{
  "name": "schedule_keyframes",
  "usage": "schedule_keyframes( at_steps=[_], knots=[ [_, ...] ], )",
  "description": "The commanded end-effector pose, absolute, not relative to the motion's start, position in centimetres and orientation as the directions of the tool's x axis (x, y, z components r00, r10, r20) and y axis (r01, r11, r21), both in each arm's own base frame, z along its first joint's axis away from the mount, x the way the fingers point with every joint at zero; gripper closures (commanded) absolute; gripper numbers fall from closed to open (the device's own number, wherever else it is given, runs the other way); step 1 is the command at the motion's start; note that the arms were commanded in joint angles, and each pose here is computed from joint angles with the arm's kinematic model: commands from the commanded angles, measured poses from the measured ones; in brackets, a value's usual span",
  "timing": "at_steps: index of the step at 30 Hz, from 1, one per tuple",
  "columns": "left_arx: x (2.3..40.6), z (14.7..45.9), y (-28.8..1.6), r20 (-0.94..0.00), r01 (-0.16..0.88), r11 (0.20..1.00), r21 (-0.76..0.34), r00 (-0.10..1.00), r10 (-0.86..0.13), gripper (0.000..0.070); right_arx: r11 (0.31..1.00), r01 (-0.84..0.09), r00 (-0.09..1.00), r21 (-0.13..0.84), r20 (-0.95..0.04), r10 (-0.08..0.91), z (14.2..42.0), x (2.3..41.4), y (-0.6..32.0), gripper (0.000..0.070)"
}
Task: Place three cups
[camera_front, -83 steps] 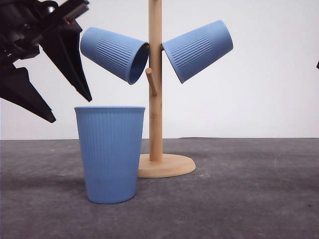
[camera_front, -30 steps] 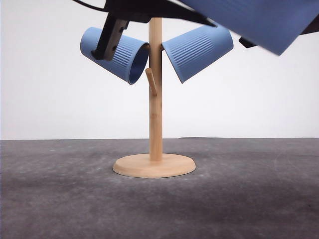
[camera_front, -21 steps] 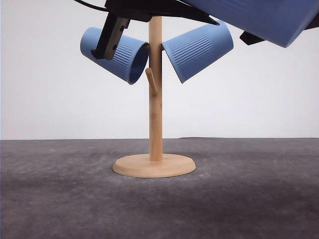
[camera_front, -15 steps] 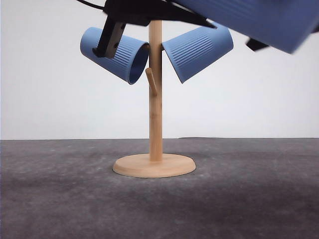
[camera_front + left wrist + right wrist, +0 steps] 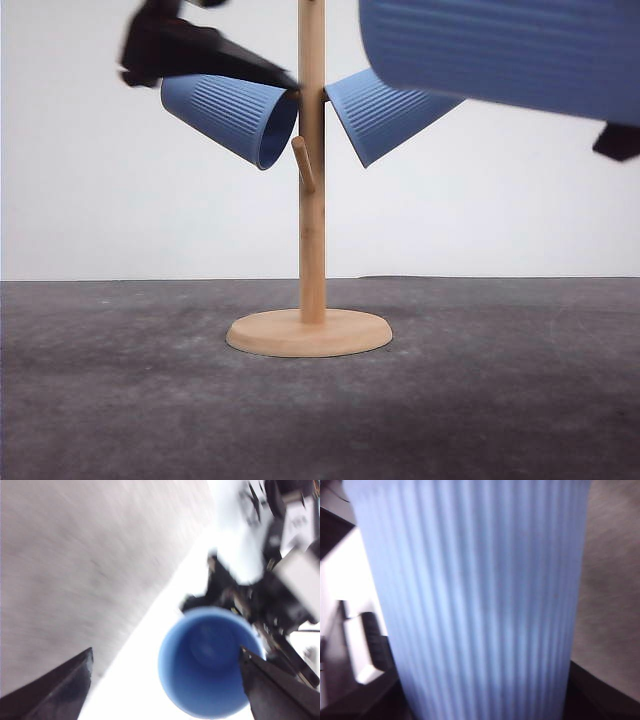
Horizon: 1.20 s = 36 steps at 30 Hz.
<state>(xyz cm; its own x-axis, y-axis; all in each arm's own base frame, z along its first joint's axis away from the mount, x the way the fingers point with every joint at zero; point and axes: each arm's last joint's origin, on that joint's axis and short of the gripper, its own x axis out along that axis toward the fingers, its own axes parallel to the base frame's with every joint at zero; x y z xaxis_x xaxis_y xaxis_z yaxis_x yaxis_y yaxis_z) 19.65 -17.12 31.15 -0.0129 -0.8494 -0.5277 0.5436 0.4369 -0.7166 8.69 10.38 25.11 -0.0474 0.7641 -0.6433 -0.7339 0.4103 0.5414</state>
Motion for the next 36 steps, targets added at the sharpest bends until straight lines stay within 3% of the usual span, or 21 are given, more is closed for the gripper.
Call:
schedule_keyframes(
  at_steps=[1,7,12,15,21,27,36],
  knots=[
    [19.8,32.2,-16.5,-0.523,0.597,0.432,-0.676,0.025,-0.852,0.0138,0.431,-0.659,-0.056,0.616,-0.612,0.789,24.4,8.8,10.5,0.0373],
    [19.2,33.6,-12.6,-0.542,0.582,0.511,-0.632,0.14,-0.829,0.0138,0.357,-0.425,0.018,0.832,-0.387,0.922,21.9,10.2,11.2,0.037],
    [18.3,34.5,-10.3,-0.553,0.569,0.57,-0.593,0.226,-0.802,0.0142,0.207,-0.158,0.131,0.966,-0.187,0.974,20.9,11.5,12.1,0.037],
    [17.7,35.0,-9.4,-0.555,0.573,0.592,-0.566,0.266,-0.788,0.0142,0.093,-0.022,0.13,0.995,-0.089,0.988,21.5,12.3,12.9,0.037],
    [17.4,35.3,-8.5,-0.549,0.575,0.607,-0.548,0.3,-0.78,0.0142,-0.14,0.125,0.147,0.982,0.121,0.982,22.5,13.8,14.4,0.037],
    [17.5,35.3,-8.3,-0.549,0.574,0.613,-0.543,0.309,-0.777,0.0142,-0.187,0.225,0.215,0.956,0.138,0.967,21.4,14.9,15.5,0.037],
    [17.5,35.3,-8.3,-0.549,0.575,0.612,-0.543,0.309,-0.777,0.0142,-0.157,0.258,0.204,0.953,0.105,0.973,21.3,17.0,17.4,0.037]
  ],
)
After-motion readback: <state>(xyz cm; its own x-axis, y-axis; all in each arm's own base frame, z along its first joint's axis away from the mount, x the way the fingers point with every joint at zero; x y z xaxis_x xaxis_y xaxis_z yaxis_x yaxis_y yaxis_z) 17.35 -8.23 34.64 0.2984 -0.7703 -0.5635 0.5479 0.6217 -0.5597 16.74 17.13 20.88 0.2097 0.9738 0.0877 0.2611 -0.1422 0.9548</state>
